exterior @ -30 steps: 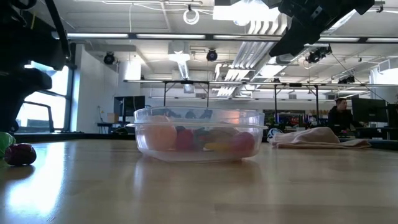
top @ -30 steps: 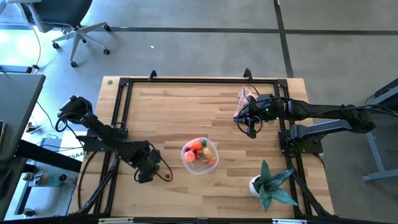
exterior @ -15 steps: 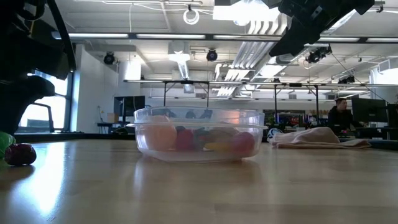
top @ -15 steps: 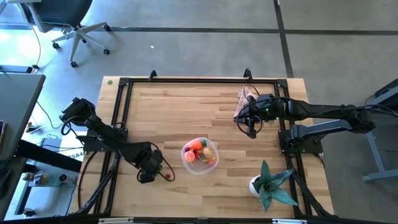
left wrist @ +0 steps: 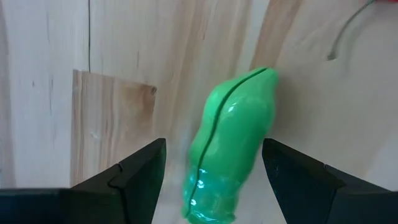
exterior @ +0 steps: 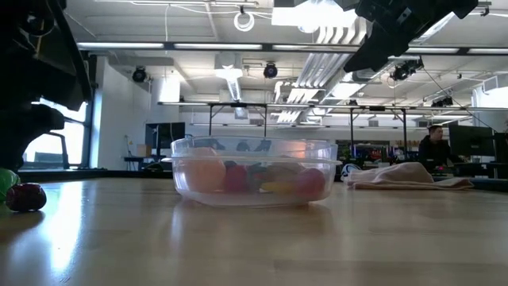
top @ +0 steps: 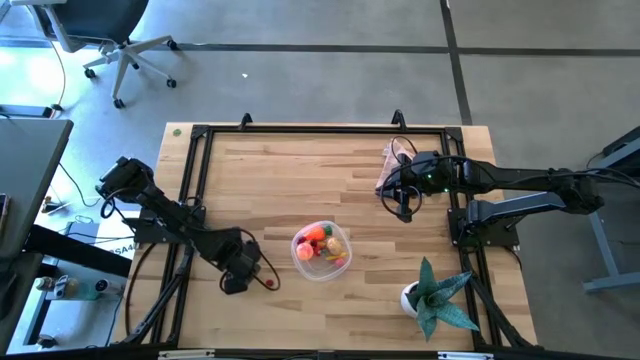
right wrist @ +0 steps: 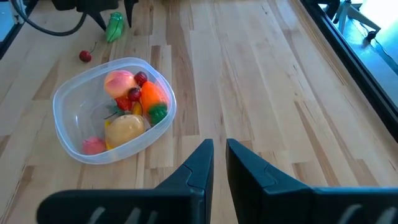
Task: Pick and placing Produce into tupperware
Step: Put the peas into the transparent bin, then put the cherry into the transparent bin
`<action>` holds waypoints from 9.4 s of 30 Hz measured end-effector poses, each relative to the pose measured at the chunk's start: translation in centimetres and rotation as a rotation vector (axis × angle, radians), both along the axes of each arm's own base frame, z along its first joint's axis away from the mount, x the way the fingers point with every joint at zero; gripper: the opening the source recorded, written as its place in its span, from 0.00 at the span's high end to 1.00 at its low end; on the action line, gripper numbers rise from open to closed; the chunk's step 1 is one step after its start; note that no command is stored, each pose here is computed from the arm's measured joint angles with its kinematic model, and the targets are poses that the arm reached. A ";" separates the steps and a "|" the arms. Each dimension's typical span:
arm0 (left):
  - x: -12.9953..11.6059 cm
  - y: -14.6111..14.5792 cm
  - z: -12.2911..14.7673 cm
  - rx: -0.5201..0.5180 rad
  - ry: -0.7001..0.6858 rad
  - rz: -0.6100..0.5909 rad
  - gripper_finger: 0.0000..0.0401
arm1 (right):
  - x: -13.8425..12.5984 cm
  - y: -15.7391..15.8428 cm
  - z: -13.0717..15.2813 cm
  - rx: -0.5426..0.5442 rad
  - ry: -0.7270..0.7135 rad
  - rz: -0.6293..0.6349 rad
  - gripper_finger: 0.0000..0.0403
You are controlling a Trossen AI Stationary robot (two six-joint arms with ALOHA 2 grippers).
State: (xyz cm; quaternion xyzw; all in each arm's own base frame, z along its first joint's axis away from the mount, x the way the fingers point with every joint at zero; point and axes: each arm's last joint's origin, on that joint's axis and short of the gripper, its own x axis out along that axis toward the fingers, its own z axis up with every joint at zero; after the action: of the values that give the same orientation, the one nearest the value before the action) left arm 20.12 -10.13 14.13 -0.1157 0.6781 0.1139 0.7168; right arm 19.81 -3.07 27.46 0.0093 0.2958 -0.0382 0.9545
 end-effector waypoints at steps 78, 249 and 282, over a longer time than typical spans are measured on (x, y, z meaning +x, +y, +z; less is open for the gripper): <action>4.0 -0.4 8.2 0.241 -0.191 0.003 0.66 | 0.0 0.0 0.0 0.000 0.000 0.000 0.92; 7.9 -2.4 0.1 -0.081 -0.153 -0.176 0.47 | 0.0 0.0 0.0 0.000 0.001 0.000 0.92; 7.8 -2.4 0.1 -0.087 -0.132 -0.166 0.67 | 0.0 0.0 0.0 0.000 0.001 0.001 0.92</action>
State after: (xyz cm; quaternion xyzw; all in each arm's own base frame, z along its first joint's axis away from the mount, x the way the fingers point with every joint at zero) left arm 27.87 -12.49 14.21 -0.0977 0.6409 0.0167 0.7612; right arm 19.81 -3.06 27.45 0.0092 0.2964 -0.0379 0.9543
